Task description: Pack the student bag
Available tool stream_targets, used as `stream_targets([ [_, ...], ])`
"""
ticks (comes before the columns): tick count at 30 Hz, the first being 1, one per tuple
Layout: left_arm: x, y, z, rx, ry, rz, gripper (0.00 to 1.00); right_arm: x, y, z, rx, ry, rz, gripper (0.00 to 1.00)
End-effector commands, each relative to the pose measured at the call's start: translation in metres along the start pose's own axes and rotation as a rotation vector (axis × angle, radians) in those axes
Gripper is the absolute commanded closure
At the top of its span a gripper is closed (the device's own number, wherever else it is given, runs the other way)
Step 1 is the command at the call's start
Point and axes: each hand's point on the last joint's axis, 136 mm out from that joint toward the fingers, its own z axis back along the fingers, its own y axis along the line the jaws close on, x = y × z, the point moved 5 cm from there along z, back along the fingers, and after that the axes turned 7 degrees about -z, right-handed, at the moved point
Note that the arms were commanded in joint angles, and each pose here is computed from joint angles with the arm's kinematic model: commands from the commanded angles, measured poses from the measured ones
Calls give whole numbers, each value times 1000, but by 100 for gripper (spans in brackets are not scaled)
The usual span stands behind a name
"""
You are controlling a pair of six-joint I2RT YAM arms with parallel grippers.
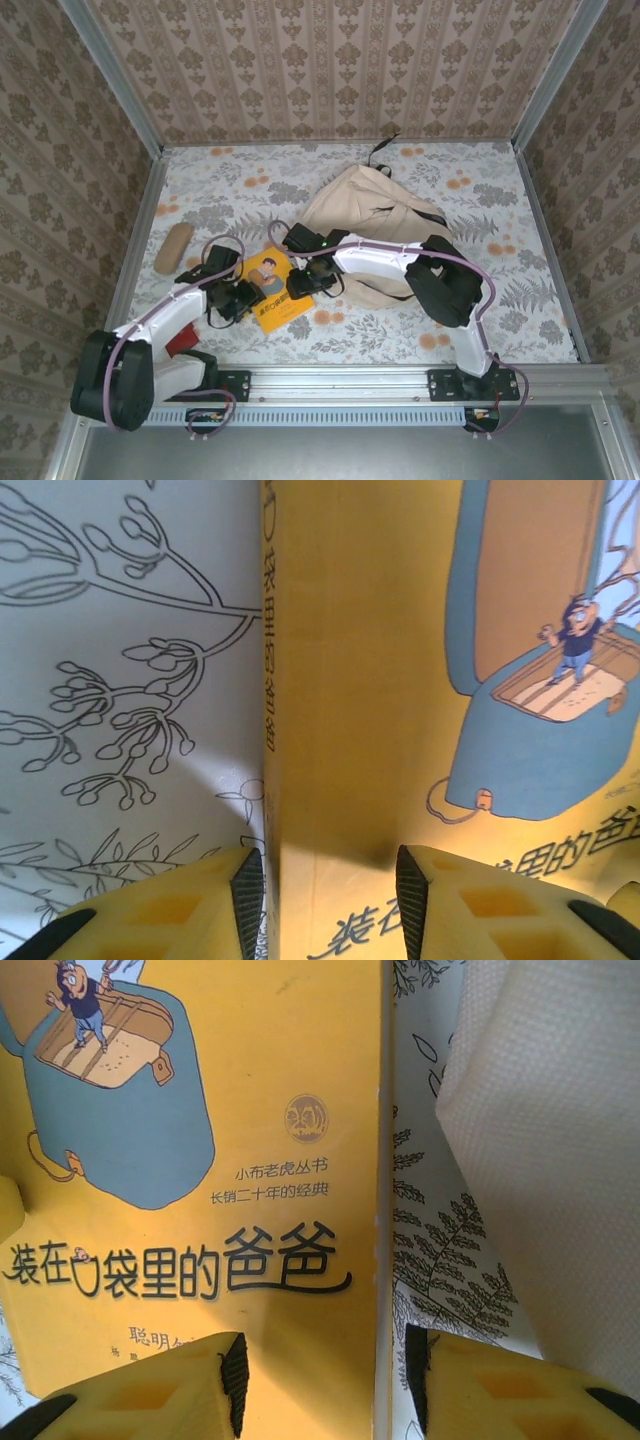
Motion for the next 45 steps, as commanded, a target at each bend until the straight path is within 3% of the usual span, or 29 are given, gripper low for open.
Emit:
stream_targets([
  [1, 3, -2, -3, -11, 13, -11, 60, -1, -2, -3, -46, 42, 30, 51],
  [10, 3, -3, -11, -14, 36, -19, 68, -2, 14, -4, 40, 105, 51, 66],
  [17, 2, 4, -16, 14, 39, -15, 73, 7, 43, 32, 122, 65, 64, 66],
  [25, 1, 5, -17, 27, 38, -24, 74, 8, 55, 48, 98, 40, 63, 69],
  [30, 2, 5, -14, 31, 26, -29, 74, 11, 57, 51, 103, 22, 31, 81],
  [32, 4, 3, -12, 28, 18, -37, 74, 13, 58, 56, 105, 1, 23, 90],
  [36, 12, -4, 2, 20, -23, -54, 62, 20, 62, 76, 121, -64, 29, 100],
  [41, 32, -19, 37, -61, -125, -59, 39, 33, 63, 114, 185, -156, 35, 100],
  [45, 41, -34, 57, -211, -184, -46, 23, 41, 52, 130, 274, -172, -12, 100],
])
